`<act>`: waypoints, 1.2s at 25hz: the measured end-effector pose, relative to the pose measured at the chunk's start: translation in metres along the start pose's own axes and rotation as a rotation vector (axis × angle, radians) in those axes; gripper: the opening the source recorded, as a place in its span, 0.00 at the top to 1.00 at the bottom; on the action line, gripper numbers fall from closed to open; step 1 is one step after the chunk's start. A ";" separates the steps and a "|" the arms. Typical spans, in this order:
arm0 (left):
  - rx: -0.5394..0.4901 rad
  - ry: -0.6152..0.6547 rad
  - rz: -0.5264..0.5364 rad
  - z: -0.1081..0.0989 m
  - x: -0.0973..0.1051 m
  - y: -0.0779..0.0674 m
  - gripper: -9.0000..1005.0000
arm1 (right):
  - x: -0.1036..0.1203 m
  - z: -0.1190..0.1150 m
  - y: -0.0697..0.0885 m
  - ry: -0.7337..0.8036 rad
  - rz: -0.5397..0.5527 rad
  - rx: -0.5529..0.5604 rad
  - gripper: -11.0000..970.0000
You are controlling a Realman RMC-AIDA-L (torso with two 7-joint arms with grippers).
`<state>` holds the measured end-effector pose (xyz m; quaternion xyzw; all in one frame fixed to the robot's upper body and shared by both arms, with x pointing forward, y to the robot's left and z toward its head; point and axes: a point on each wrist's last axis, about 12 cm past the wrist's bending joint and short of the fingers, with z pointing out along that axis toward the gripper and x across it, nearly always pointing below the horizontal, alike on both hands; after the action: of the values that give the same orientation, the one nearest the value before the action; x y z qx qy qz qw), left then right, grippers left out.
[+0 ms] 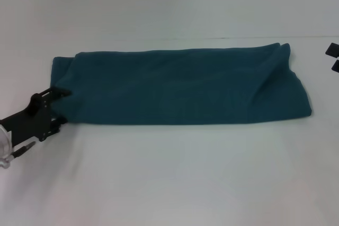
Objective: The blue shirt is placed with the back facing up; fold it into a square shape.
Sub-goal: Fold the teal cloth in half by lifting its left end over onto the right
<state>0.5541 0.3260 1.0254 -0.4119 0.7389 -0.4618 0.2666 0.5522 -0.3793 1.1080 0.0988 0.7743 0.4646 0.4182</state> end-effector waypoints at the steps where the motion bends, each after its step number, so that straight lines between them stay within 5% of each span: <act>1: 0.001 0.005 0.002 0.001 0.001 -0.001 0.22 | 0.000 0.000 0.000 0.000 0.000 0.000 0.14; 12: -0.010 -0.040 0.036 0.008 -0.009 -0.011 0.22 | 0.001 -0.003 -0.002 -0.008 0.004 0.005 0.14; 17: 0.125 -0.036 0.063 -0.004 -0.010 -0.023 0.22 | 0.001 -0.003 -0.002 -0.010 0.005 0.003 0.14; 23: 0.067 -0.039 0.017 -0.007 -0.004 -0.003 0.22 | 0.000 -0.003 -0.002 -0.013 0.005 0.006 0.14; 30: 0.007 -0.028 0.015 -0.001 -0.001 0.002 0.22 | -0.001 -0.003 -0.002 -0.016 0.004 0.007 0.14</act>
<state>0.5539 0.3278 1.0241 -0.4116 0.7368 -0.4564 0.2818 0.5512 -0.3824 1.1077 0.1054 0.7723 0.4619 0.4231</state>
